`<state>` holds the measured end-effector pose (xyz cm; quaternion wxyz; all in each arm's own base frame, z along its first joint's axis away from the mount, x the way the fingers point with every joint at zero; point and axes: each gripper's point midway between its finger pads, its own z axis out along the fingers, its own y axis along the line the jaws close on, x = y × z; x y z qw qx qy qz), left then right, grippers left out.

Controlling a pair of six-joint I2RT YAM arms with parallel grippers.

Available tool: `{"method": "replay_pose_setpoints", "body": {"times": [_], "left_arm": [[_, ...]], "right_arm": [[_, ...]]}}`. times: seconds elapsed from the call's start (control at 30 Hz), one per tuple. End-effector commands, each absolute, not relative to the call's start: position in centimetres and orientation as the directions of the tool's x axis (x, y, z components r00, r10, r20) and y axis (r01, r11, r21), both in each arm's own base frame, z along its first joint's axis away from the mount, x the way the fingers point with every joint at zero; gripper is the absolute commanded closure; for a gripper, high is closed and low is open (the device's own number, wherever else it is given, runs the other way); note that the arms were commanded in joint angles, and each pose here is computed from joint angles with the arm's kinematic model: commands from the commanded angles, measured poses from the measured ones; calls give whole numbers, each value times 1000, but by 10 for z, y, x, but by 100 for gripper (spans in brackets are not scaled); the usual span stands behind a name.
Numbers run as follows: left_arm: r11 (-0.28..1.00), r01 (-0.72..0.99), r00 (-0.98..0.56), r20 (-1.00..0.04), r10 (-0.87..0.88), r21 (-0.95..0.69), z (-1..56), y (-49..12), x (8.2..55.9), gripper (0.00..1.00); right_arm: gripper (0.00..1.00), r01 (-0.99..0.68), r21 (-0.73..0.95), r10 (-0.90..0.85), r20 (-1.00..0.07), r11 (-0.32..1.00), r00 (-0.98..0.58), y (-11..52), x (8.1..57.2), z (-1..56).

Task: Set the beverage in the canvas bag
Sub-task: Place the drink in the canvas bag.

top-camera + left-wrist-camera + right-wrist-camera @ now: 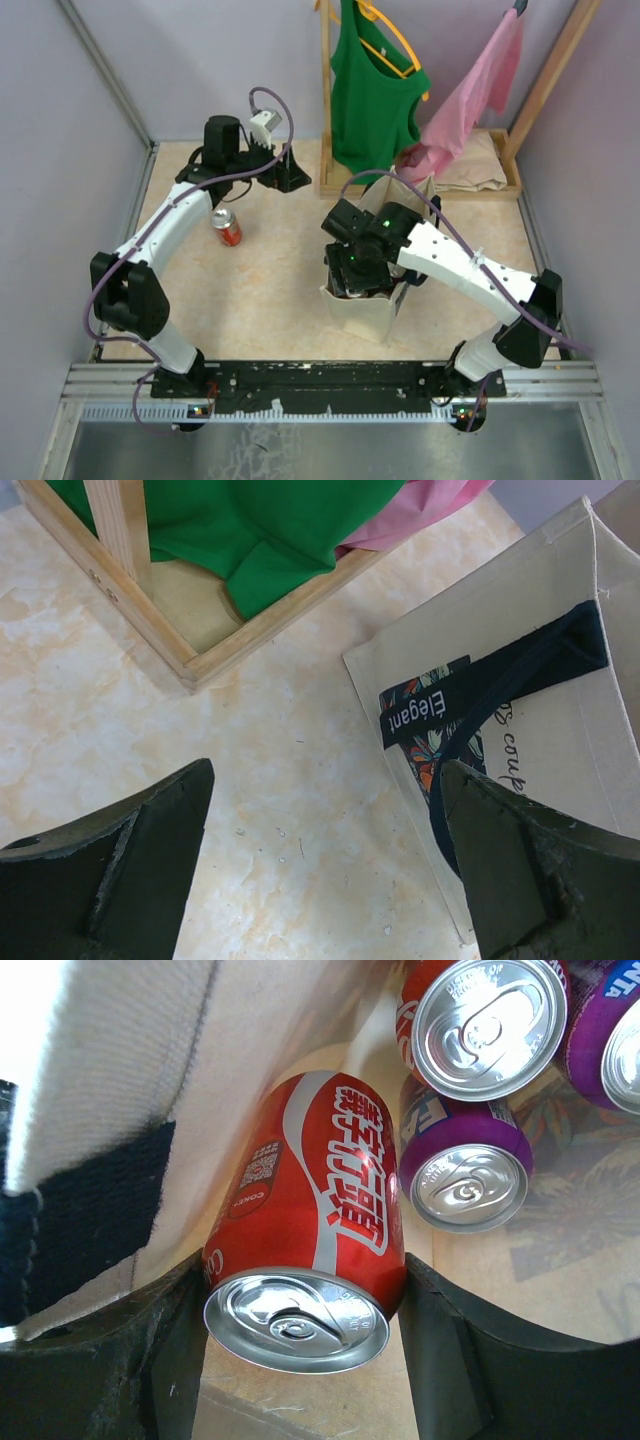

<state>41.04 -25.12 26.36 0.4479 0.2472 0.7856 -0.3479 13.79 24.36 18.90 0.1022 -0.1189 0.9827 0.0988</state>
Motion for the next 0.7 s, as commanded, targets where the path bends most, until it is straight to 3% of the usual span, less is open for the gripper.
{"method": "replay_pose_setpoints", "body": {"times": [0.0,0.47,0.67], "left_arm": [[606,725,-462,-884,78,-325,266,-261,405,0],[603,729,-464,-881,89,-323,261,-262,398,0],[602,731,-463,-882,89,-322,260,-262,398,0]], "right_arm": [[100,-273,256,-232,-181,927,-956,246,114,207],[100,-284,128,-276,-77,950,-958,218,102,194],[100,-299,129,-291,-81,945,-953,215,105,200]]}}
